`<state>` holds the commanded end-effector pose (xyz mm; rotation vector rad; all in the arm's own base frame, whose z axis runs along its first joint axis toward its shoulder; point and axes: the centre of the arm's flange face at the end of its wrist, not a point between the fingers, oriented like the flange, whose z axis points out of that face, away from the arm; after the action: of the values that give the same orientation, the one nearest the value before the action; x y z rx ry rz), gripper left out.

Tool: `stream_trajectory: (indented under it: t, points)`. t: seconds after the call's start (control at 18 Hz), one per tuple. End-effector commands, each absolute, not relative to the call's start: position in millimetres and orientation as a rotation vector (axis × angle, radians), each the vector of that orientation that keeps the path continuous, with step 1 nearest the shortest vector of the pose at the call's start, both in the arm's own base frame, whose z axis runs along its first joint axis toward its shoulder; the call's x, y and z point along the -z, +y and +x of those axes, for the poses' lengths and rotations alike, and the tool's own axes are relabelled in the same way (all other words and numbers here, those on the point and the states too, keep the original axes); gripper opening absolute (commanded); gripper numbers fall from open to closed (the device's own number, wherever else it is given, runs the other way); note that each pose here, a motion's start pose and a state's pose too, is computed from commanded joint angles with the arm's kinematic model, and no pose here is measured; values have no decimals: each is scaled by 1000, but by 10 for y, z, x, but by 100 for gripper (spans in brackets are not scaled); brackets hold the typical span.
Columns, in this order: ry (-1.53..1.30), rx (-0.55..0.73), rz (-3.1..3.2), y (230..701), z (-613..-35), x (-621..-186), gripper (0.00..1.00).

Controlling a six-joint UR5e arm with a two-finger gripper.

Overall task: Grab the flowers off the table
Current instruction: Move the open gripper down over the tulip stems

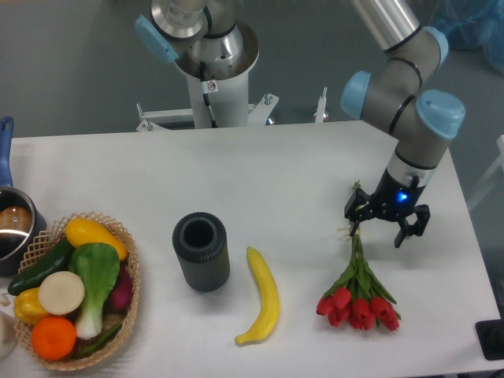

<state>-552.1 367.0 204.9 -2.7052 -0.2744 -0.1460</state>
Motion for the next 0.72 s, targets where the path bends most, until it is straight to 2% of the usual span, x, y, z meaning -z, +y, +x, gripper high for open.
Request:
stream_trajectory:
  t: [0.72]
  points:
    - [-256, 164, -2713, 3754, -5559, -1796, 100]
